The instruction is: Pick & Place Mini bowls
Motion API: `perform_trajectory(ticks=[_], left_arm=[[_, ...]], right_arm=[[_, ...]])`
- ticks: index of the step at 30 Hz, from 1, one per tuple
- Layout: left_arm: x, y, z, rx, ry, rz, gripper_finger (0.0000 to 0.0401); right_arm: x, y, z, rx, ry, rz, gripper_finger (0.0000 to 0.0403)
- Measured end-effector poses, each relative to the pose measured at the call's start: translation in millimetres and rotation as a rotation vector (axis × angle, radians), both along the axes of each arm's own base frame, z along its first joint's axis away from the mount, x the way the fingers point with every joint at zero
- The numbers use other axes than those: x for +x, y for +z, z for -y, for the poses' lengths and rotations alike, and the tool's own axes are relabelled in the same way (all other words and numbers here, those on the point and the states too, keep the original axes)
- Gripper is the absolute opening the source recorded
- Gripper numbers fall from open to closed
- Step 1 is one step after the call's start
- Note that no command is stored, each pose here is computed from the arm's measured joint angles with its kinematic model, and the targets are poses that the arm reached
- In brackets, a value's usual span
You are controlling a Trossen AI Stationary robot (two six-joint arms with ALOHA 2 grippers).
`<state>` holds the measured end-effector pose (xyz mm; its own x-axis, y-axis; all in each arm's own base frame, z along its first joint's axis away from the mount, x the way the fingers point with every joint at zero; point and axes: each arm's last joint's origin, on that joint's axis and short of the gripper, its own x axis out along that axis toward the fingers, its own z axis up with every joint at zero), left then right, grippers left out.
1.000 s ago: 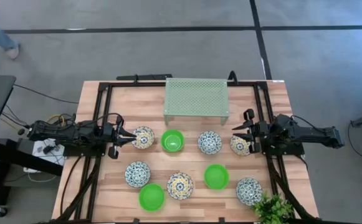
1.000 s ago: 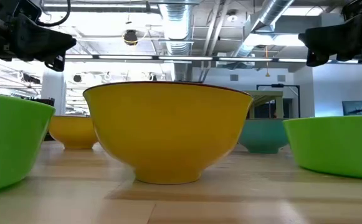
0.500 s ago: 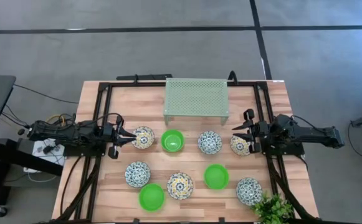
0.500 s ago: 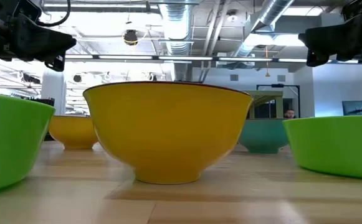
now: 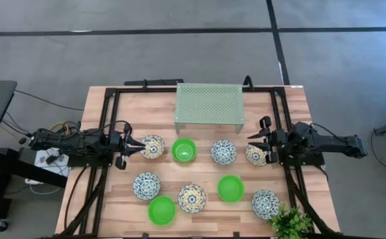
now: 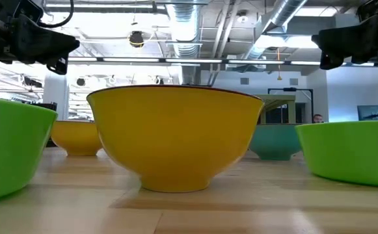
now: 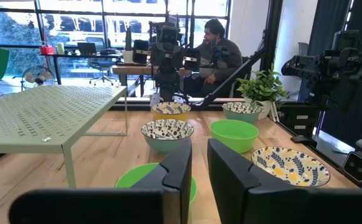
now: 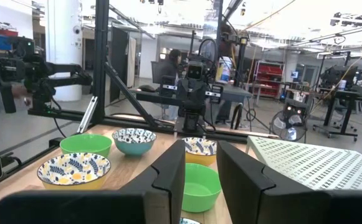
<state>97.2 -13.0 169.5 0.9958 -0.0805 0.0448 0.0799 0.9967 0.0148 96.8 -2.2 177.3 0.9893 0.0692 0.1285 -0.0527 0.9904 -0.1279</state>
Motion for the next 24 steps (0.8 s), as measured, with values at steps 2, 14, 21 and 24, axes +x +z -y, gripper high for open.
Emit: perform_trajectory(ticks=[2,14,21,24], left_arm=[[0.0,0.0,0.0,0.0,0.0,0.0,0.0053],[0.0,0.7,0.0,-0.001,0.0,0.007,0.0053],[-0.1,2.5,0.0,-0.036,-0.002,0.022,0.0053],[-0.1,2.7,0.0,-0.106,-0.006,0.019,0.0053]], right_arm=[[0.0,0.0,0.0,0.0,0.0,0.001,0.0087],[-0.1,0.9,0.0,-0.046,-0.006,0.012,0.0087],[-0.8,4.5,-0.1,0.138,0.022,0.034,0.0087],[-1.0,5.5,-0.1,0.157,0.025,0.038,0.0087]])
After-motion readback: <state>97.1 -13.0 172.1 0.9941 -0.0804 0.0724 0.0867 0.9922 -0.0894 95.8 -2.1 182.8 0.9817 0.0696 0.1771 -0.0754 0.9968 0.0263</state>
